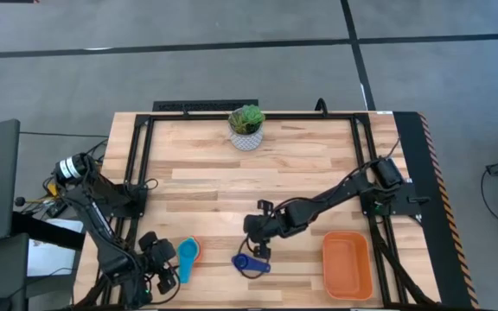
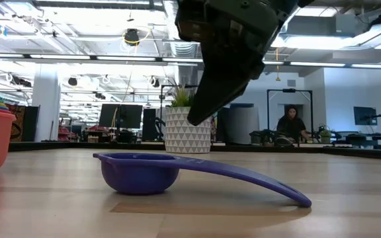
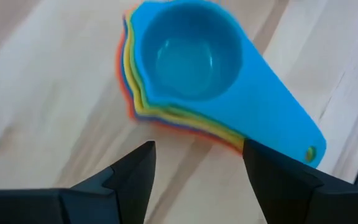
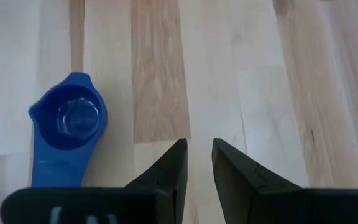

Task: Nest measuring cups in basket
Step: Stack the blue measuring cup on top of the green measuring cup, then stack the dark blue measuring cup on top of the blue measuring cup

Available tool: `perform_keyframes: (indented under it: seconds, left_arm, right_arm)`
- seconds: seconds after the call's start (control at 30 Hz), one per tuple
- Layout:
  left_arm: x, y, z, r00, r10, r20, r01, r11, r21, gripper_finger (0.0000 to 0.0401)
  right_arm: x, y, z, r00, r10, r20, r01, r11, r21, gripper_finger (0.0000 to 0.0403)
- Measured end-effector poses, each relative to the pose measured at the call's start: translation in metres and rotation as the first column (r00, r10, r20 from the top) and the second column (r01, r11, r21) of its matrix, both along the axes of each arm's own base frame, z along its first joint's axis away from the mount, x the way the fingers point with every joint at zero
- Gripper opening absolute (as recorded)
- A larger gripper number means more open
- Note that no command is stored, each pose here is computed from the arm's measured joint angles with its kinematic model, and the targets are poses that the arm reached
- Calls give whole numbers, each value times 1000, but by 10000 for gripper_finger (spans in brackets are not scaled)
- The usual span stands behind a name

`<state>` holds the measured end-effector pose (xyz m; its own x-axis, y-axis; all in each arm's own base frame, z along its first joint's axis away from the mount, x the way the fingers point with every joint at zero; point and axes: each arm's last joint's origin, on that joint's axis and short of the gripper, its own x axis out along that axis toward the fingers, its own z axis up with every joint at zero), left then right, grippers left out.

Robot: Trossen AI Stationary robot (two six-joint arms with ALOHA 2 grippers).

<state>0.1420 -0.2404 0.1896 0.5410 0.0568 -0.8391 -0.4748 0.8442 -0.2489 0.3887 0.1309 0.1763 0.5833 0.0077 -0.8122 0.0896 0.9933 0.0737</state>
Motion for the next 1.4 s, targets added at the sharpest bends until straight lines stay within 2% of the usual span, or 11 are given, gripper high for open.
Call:
perform_keyframes:
  seconds: [0.4,0.6,0.77,0.97,1.2,1.4]
  left_arm:
    - [24,16,0,1000,-28,8,27,993,112,231]
    - [38,31,1,1000,-12,24,7,977,214,231]
    - [53,45,1,1000,-14,4,12,965,263,231]
    - [68,53,8,997,-63,-45,73,960,271,231]
    - [83,50,31,991,-118,-56,126,977,173,231]
    - [81,42,34,995,-96,15,92,981,169,231]
  right_arm:
    - [-4,3,-2,1000,-11,-28,11,1000,-3,102]
    - [-5,4,-2,999,-22,-28,21,1000,-21,102]
    - [-8,10,-2,999,-13,-37,13,1000,-19,102]
    - [-1,15,1,999,4,41,-4,1000,13,108]
    - [7,18,3,991,20,132,-25,999,32,156]
    - [8,23,4,988,68,139,-81,992,93,237]
